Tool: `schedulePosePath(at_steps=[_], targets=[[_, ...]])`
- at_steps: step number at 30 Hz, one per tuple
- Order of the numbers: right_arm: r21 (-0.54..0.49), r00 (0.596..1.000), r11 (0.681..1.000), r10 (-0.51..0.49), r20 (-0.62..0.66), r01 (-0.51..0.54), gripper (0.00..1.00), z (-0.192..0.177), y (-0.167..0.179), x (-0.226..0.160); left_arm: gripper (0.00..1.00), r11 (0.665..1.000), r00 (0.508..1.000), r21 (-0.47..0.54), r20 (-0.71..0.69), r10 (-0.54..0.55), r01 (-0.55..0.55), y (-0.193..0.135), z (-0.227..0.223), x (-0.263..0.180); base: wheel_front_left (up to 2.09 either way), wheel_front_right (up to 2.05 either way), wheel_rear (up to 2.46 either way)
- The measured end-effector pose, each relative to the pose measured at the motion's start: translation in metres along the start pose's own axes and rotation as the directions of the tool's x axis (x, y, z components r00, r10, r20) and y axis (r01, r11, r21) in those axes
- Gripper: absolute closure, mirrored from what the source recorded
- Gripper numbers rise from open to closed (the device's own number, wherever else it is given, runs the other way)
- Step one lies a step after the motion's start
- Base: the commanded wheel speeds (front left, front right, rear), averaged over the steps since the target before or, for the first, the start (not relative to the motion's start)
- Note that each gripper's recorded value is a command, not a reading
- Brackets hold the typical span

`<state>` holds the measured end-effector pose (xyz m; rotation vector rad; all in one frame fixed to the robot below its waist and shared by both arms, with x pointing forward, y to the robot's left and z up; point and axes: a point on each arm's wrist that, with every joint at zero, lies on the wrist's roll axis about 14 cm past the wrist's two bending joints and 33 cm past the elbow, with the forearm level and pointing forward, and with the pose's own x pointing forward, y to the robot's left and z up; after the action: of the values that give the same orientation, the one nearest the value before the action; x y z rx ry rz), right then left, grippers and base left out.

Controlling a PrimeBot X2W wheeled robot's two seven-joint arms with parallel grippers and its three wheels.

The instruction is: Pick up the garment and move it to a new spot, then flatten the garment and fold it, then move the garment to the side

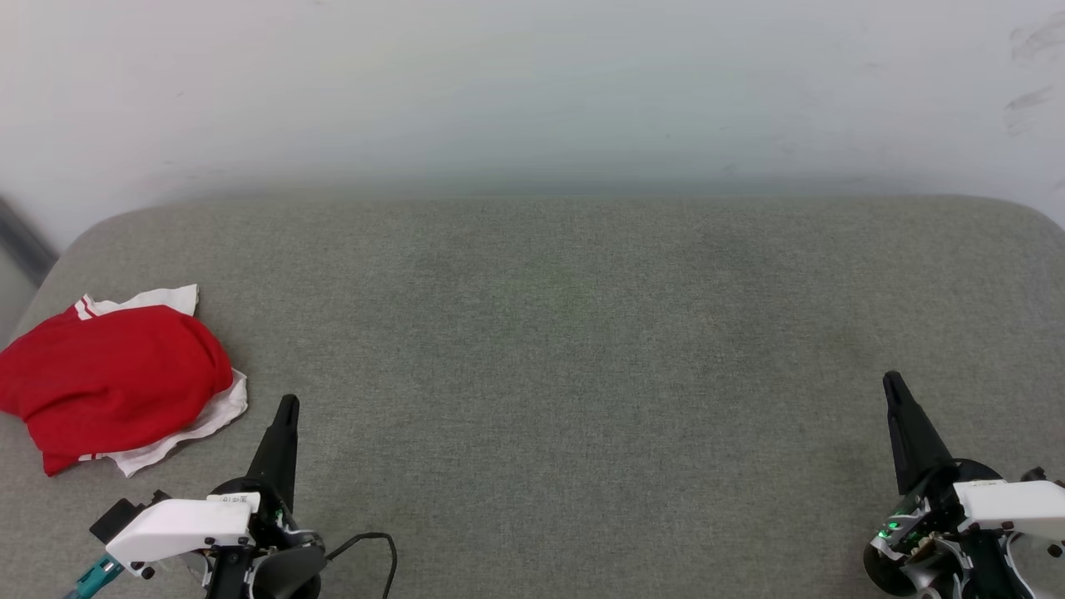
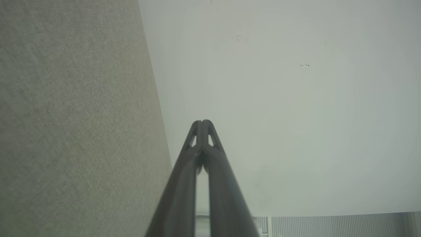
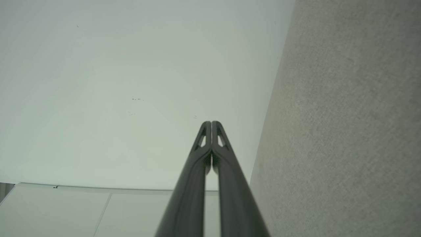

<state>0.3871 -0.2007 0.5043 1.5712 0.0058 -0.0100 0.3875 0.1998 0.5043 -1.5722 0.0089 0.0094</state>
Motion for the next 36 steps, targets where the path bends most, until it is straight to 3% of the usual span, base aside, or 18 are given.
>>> schedulePosePath(at_steps=[28,29,36], targets=[[0.001,1.0,1.0,0.0,0.0,0.0,1.0,0.0,0.0,0.0,1.0,1.0,1.0,0.001,0.001,0.0,0.0,0.0,0.0,0.0,0.0,0.0,0.0],[0.001,1.0,1.0,-0.002,0.0,0.002,0.0,0.0,-0.001,0.0,0.0,1.0,1.0,0.001,0.0,0.002,-0.002,0.001,0.0,0.0,0.0,0.0,0.0],[0.005,1.0,1.0,-0.029,0.011,0.029,0.0,-0.001,-0.011,-0.007,0.0,0.999,0.999,-0.001,-0.001,0.033,-0.033,0.012,-0.005,-0.006,0.0,0.0,0.0]])
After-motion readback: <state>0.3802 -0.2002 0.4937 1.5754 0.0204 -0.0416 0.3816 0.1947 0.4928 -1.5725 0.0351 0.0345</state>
